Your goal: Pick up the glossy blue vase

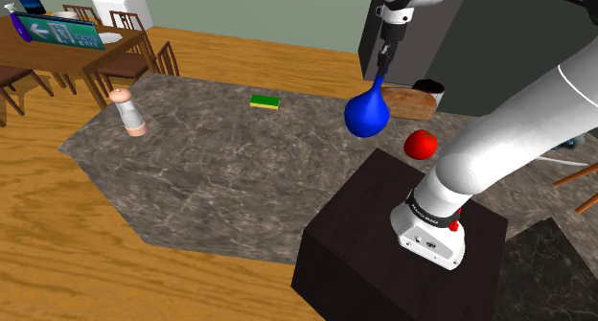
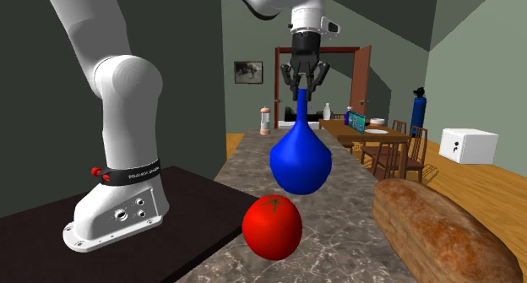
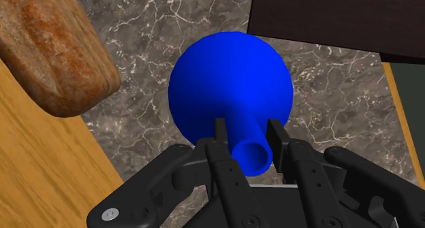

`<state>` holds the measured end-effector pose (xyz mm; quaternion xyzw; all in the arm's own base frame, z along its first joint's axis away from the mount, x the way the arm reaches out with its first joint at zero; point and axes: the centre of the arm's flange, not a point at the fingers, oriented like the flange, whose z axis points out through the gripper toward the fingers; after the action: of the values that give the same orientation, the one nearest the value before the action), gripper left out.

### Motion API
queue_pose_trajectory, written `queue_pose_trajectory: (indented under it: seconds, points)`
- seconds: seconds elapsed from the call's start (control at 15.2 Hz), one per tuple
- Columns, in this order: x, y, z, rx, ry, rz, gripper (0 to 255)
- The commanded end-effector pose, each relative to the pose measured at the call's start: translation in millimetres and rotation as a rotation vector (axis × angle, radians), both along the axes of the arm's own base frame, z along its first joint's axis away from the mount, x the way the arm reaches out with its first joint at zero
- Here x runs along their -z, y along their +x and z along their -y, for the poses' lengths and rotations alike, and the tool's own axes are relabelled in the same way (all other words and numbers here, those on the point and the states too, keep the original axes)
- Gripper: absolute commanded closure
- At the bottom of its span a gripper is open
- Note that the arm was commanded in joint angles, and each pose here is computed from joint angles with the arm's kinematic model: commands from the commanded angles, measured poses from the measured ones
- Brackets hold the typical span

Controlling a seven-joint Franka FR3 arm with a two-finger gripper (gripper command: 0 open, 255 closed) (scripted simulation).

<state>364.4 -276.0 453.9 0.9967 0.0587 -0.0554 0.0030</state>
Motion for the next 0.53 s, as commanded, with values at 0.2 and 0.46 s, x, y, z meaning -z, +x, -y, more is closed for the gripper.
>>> queue_pose_trajectory:
  seconds: [0.2, 0.46]
  points:
    - [-27.8, -1.2, 0.1, 0.0, -0.001, 0.001, 255]
    - [-44.5, -1.2, 0.1, 0.0, 0.0, 0.001, 255]
